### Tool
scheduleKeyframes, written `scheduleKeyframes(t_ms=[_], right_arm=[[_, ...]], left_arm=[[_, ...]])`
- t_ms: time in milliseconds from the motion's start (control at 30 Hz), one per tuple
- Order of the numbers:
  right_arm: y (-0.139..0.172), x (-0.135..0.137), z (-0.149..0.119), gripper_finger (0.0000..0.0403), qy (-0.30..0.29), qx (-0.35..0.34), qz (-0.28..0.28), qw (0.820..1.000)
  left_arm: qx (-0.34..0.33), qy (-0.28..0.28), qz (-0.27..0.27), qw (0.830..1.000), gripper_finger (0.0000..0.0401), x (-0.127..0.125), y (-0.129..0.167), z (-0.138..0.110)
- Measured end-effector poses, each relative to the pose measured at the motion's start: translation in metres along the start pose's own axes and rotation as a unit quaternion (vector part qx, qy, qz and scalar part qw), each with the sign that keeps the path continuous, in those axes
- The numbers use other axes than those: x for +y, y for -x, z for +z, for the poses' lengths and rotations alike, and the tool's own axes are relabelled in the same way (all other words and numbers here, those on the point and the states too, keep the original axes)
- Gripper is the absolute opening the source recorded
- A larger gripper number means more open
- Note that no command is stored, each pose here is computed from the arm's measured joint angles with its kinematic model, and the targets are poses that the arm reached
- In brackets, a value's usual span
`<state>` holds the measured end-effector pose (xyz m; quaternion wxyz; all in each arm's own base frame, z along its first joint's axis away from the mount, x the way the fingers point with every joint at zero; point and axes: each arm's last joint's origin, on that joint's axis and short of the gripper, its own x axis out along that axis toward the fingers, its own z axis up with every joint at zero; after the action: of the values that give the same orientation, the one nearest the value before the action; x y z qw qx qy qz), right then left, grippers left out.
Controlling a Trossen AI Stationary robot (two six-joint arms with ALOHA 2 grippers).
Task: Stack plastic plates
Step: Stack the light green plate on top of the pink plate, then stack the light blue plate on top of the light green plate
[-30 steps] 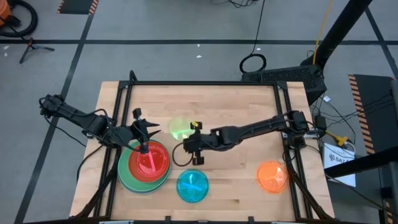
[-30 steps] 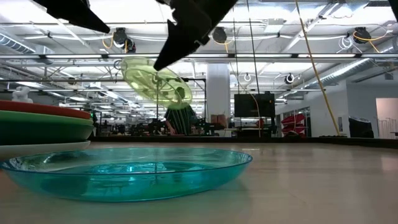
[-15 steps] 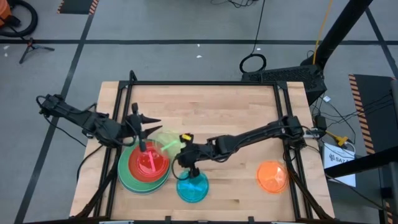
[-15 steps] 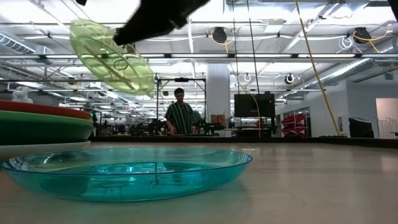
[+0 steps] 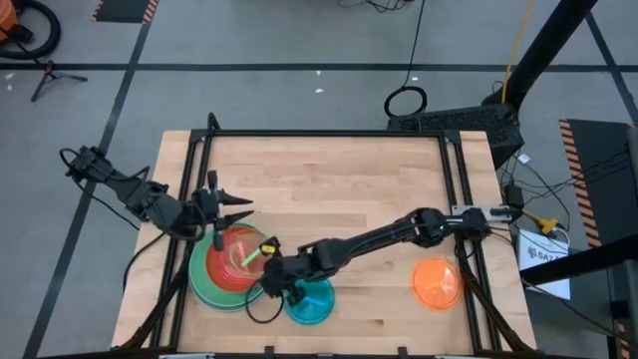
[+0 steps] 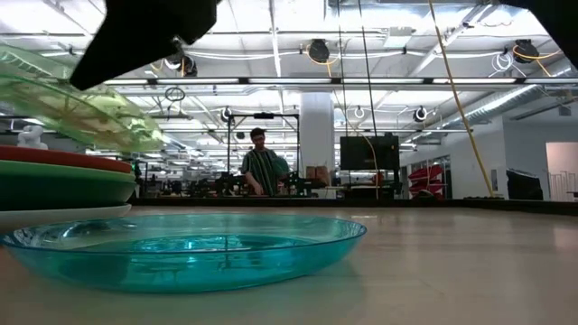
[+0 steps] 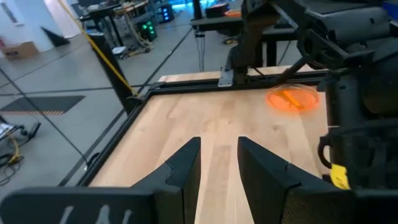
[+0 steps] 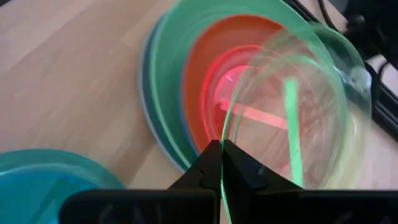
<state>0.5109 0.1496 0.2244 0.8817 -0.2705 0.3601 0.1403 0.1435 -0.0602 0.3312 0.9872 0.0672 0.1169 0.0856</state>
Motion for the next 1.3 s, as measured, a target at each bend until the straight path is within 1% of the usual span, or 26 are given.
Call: scheduleKeyframes(t_ms=[133,233,433,800,933,1167,1300], right_arm=[[-0.005,0.011,0.005,0.0,0.028,-0.006,0.003,1.0],[-0.005,0.017,0.006,0.0,0.036,0.001,0.011,0.999],[-0.004,0.018,0.006,0.0,0.038,0.001,0.01,0.999],[-0.005,0.012,0.002,0.001,0.034,0.009,0.008,0.999],[-0.006,0.008,0.001,0.0031,0.016,0.011,0.006,1.0],[-0.008,-0.001,-0.002,0.0098,-0.013,0.008,-0.002,1.0],[-0.008,-0.003,-0.003,0.0126,-0.03,0.007,-0.004,1.0]], left_arm=[[-0.003,-0.002,-0.012,1.0,0.0113,-0.003,0.003,0.0],[0.002,-0.004,-0.02,1.0,0.0113,-0.005,0.004,-0.001],[0.004,-0.002,-0.035,0.999,0.0113,-0.009,0.006,-0.002],[0.003,-0.006,-0.036,0.999,0.0113,-0.01,0.006,-0.002],[0.003,-0.006,-0.036,0.999,0.0113,-0.01,0.006,-0.002],[0.003,-0.006,-0.036,0.999,0.0113,-0.01,0.006,-0.002],[0.003,-0.005,-0.036,0.999,0.0113,-0.01,0.006,-0.002]])
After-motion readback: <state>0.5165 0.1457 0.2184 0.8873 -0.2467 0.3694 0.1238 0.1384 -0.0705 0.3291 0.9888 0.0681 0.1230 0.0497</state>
